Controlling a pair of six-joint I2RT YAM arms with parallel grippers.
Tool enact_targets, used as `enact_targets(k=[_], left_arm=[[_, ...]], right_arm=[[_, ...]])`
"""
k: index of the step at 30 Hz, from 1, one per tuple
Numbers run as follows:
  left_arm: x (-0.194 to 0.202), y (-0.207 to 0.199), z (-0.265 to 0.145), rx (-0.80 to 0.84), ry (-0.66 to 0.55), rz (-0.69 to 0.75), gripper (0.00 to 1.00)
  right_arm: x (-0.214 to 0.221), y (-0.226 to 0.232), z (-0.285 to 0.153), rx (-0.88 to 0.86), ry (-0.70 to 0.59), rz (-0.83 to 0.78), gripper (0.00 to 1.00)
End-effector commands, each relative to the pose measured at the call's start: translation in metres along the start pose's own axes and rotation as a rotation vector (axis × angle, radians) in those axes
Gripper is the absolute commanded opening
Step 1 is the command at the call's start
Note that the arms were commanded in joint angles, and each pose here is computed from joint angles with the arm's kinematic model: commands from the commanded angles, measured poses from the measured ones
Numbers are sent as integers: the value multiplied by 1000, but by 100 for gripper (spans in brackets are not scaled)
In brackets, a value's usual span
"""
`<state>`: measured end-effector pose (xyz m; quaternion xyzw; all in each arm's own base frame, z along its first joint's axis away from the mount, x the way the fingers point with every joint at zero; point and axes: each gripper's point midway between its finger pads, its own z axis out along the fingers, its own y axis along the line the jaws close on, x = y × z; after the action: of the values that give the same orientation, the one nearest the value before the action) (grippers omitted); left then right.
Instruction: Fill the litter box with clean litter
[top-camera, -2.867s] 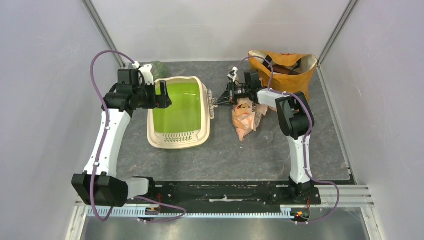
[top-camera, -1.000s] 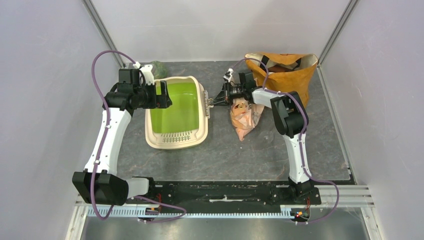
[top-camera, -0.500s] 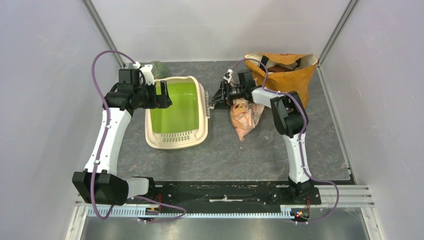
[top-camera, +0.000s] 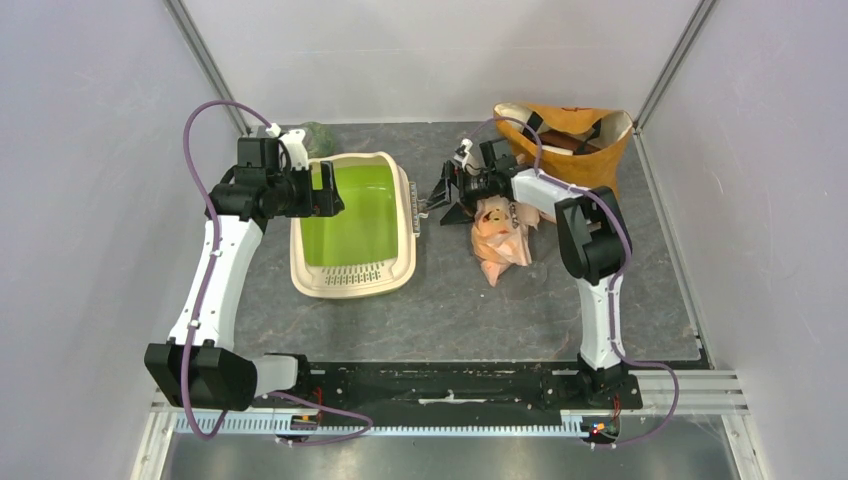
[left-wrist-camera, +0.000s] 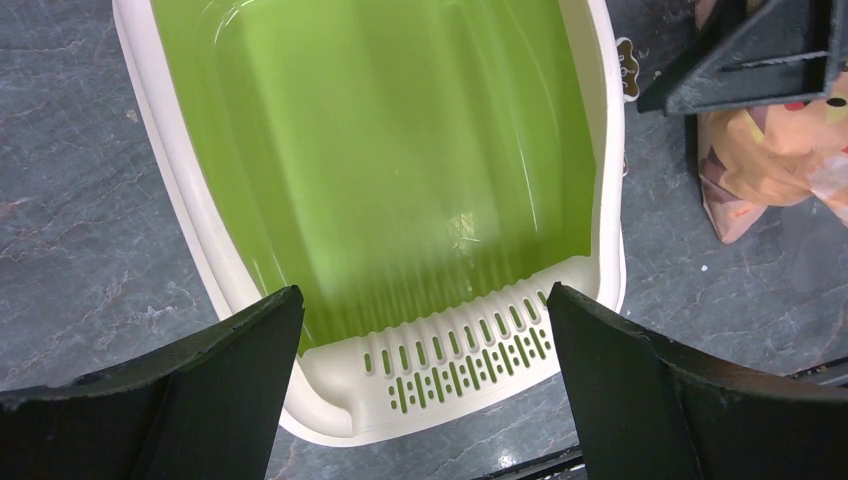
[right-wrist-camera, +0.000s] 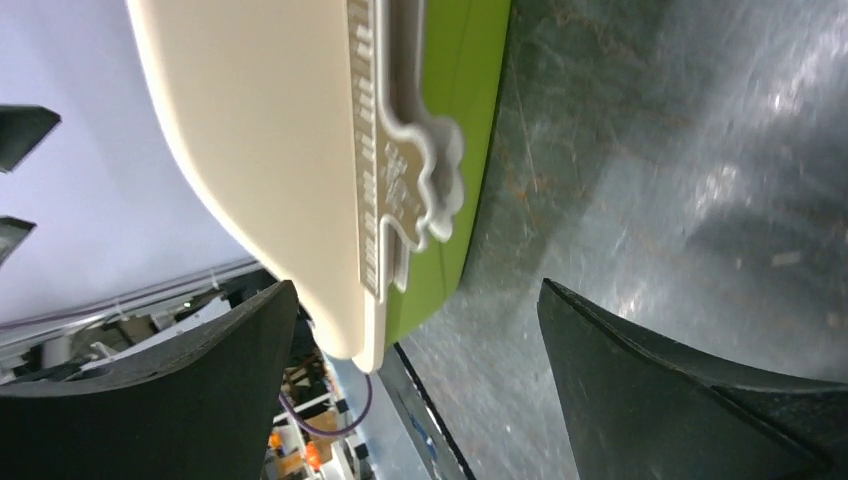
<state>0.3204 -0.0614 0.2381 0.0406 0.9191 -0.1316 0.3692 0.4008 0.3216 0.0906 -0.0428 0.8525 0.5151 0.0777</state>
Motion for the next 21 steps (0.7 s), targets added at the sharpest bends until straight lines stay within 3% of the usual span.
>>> enact_targets(k=[1, 6, 11, 15, 21], left_arm=[[-20, -5, -12, 9, -85, 1, 100], [-34, -14, -26, 48, -158, 50, 100], [-48, -34, -35, 145, -190, 113, 100], [-50, -60, -34, 213, -178, 223, 100], [-42, -108, -19, 282, -122, 373, 100]], right_arm=[[13, 38, -48, 87, -12, -96, 97], [24, 96, -96, 77, -41, -307, 95], [47, 119, -141, 141, -32, -450, 88], [49, 92, -195, 324, -88, -484, 81], [67, 25, -262, 517, -146, -285, 65]])
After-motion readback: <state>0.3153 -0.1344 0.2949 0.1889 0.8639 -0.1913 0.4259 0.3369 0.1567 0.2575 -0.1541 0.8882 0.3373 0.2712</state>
